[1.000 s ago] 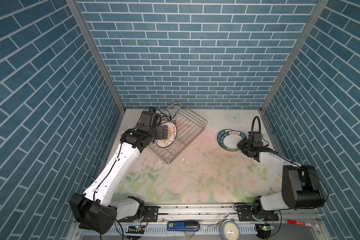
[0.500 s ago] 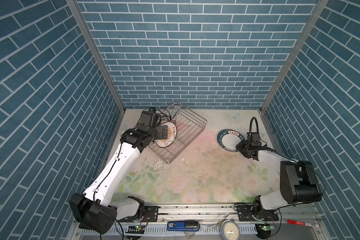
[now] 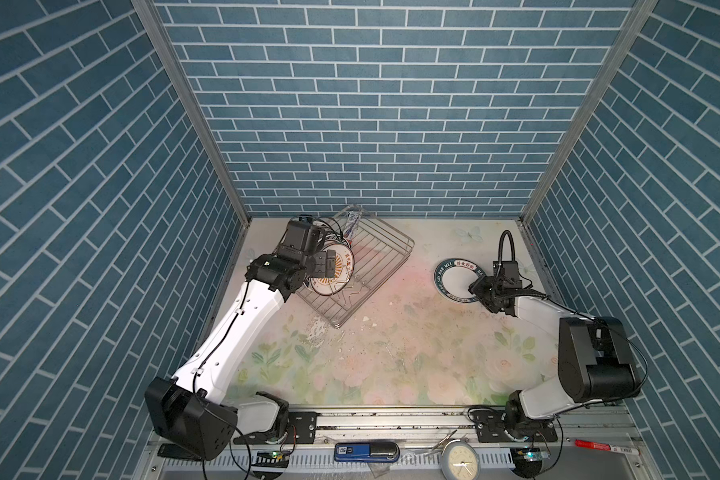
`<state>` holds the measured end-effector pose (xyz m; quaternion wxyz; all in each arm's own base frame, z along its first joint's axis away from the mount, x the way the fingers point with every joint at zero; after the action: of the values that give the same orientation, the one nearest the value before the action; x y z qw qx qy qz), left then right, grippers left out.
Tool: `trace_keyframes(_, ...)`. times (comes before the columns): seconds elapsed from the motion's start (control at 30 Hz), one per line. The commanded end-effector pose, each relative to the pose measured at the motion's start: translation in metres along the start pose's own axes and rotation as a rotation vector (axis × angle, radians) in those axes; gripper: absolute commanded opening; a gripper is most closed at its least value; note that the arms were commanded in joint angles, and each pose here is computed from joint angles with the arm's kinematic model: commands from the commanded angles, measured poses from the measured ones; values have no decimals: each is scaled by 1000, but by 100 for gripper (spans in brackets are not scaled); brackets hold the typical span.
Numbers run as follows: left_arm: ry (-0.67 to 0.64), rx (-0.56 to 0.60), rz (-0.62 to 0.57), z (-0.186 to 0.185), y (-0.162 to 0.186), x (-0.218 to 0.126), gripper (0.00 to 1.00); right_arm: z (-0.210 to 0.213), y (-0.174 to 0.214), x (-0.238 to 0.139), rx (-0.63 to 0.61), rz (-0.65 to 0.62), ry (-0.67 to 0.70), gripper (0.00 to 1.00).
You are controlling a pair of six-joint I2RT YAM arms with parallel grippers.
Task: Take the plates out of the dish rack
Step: 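Open the right gripper and release the plate on the stack, then move the left gripper down to the front orange-sunburst plate in the rack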
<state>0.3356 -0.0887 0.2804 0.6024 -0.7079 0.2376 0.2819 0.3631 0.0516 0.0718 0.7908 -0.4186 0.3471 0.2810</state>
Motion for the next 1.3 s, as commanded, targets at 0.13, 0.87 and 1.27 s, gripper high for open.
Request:
trace_keyframes(0.13, 0, -43, -45, 4, -7, -9, 99, 6, -4, 0, -21, 25, -5, 65)
trace_keyframes(0.87, 47, 156, 143, -17, 20, 38, 99, 9, -15, -37, -62, -74, -18, 99)
trace_keyframes(1.27, -10, 172, 236, -18, 29, 66, 99, 13, -16, -40, -79, -96, -44, 99)
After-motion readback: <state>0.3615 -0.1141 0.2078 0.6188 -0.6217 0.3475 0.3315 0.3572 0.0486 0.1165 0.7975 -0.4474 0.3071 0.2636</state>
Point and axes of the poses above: each gripper's point midway between its finger pads, its own x axis out along the fingers, its own z axis along the line the jaws close on, y = z × x, the point moved 2 cm from there along -x, back along the fingers, and after that the axes turned 11 degrees about -x, right-handed, at the moved point
